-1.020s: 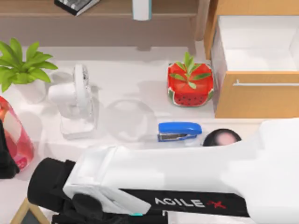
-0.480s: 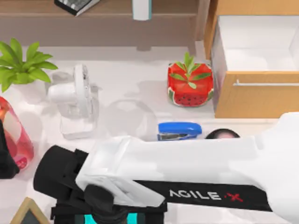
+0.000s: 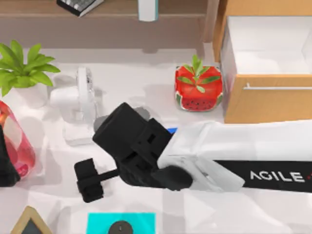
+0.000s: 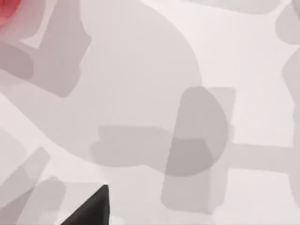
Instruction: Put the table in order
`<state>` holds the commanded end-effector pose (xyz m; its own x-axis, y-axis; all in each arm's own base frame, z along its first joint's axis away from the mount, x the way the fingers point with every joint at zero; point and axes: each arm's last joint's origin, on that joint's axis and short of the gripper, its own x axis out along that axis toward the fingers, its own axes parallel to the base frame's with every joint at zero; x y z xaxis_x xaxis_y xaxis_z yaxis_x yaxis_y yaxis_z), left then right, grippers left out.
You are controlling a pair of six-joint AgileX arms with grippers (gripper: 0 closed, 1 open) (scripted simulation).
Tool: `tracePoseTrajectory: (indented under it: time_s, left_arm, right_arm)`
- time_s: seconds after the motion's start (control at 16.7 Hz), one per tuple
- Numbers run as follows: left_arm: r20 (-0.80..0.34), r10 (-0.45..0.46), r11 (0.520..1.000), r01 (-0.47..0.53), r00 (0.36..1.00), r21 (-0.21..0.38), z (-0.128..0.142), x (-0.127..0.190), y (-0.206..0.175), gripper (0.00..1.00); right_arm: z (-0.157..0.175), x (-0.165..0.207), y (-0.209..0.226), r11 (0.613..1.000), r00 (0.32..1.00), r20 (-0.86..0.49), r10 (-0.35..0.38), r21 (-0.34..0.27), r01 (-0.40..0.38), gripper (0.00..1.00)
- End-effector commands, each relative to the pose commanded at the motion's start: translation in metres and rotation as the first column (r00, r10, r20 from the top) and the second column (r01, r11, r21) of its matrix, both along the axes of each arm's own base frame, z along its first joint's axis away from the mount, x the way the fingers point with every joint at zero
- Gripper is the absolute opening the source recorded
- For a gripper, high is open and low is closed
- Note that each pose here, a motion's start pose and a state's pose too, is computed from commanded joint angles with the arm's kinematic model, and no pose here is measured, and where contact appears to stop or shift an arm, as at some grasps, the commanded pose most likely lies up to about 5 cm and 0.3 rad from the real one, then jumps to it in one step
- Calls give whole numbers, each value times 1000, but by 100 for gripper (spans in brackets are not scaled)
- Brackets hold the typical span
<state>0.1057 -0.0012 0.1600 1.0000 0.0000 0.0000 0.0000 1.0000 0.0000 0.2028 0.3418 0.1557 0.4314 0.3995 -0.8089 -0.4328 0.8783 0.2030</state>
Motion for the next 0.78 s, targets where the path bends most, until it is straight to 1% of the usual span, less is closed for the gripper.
tracePoseTrajectory:
  time_s: [0.12,0.18,0.3,0.42,0.48,0.6,0.72,0.78]
  left_arm:
    - [0,0,1000,0,1000,0,0,0,0,100]
    - [0,0,1000,0,1000,0,0,0,0,100]
    - [0,0,1000,0,1000,0,0,0,0,100]
    - [0,0,1000,0,1000,0,0,0,0,100]
    - [0,0,1000,0,1000,0,0,0,0,100]
    - [0,0,1000,0,1000,0,0,0,0,100]
    - [0,0,1000,0,1000,0,0,0,0,100]
    - [0,0,1000,0,1000,0,0,0,0,100]
  right_arm:
    - [1,14,-20,996,981,176,79,17,-84,100]
    - [1,21,-31,993,956,270,112,10,-119,100]
    - [0,32,-55,985,874,456,167,-40,-167,100]
    - [-1,40,-83,977,755,619,215,-128,-173,100]
    - [-2,43,-97,971,687,686,240,-182,-158,100]
    - [-4,45,-126,950,547,782,298,-299,-90,100]
    - [-8,44,-155,909,421,827,371,-416,15,100]
    - [-10,42,-169,879,371,832,413,-471,77,100]
